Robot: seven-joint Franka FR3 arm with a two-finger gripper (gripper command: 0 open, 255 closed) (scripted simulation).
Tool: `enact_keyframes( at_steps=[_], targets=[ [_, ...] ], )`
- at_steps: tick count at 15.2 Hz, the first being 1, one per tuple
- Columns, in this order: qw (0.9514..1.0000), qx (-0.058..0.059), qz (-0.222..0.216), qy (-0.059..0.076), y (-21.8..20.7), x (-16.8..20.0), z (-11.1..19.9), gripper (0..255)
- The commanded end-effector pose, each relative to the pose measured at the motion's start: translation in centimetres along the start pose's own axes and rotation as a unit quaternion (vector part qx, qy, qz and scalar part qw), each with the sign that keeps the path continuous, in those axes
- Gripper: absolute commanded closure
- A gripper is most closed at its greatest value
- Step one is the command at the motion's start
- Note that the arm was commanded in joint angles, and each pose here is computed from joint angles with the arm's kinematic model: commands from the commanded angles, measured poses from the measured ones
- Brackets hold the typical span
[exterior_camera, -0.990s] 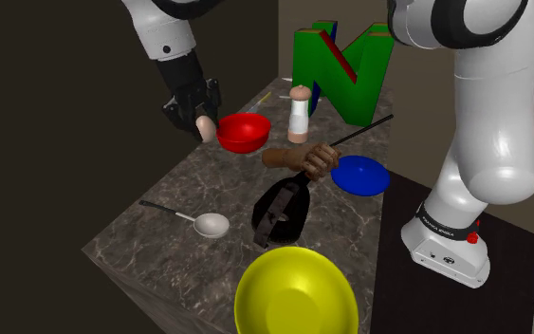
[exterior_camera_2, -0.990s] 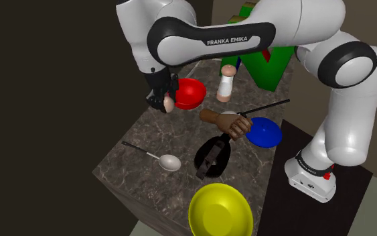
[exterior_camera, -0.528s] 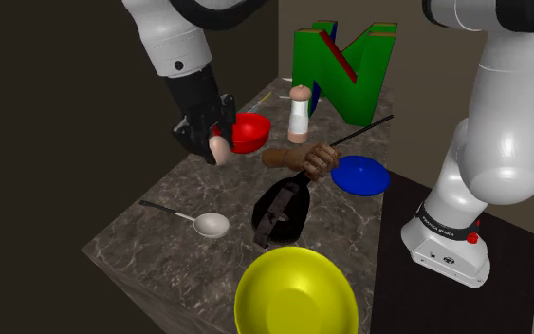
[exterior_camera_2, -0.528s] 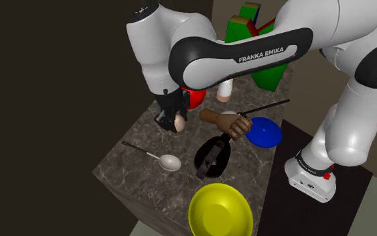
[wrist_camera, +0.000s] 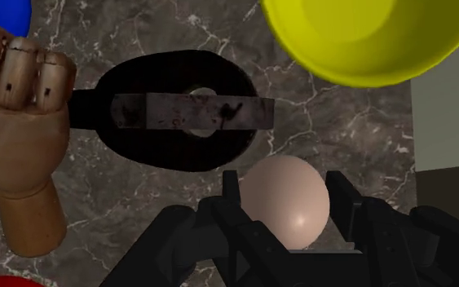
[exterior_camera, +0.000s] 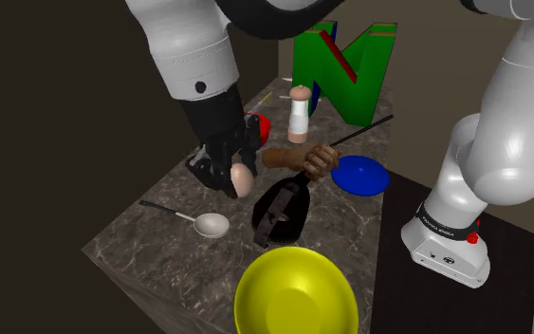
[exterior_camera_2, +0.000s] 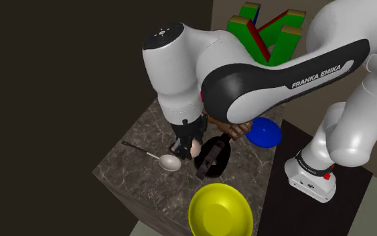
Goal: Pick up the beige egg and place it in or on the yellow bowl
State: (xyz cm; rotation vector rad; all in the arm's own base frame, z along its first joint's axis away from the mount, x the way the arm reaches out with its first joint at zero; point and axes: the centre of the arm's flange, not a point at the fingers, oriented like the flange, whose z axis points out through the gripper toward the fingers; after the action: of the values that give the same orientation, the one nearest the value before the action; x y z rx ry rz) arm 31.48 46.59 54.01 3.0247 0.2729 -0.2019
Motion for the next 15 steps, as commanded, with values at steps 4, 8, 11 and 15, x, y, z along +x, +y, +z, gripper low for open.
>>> enact_keyframes(
  at_steps=[4,8,11,15],
  targets=[
    [1.0,0.0,0.001,0.0,-2.9,-5.8,0.7,255],
    [1.0,0.0,0.001,0.0,-5.3,-10.5,1.1,255],
    [1.0,0.0,0.001,0.0,-7.1,-14.0,1.4,255],
    [1.0,0.0,0.001,0.0,-7.9,-15.1,3.1,255]
  ],
)
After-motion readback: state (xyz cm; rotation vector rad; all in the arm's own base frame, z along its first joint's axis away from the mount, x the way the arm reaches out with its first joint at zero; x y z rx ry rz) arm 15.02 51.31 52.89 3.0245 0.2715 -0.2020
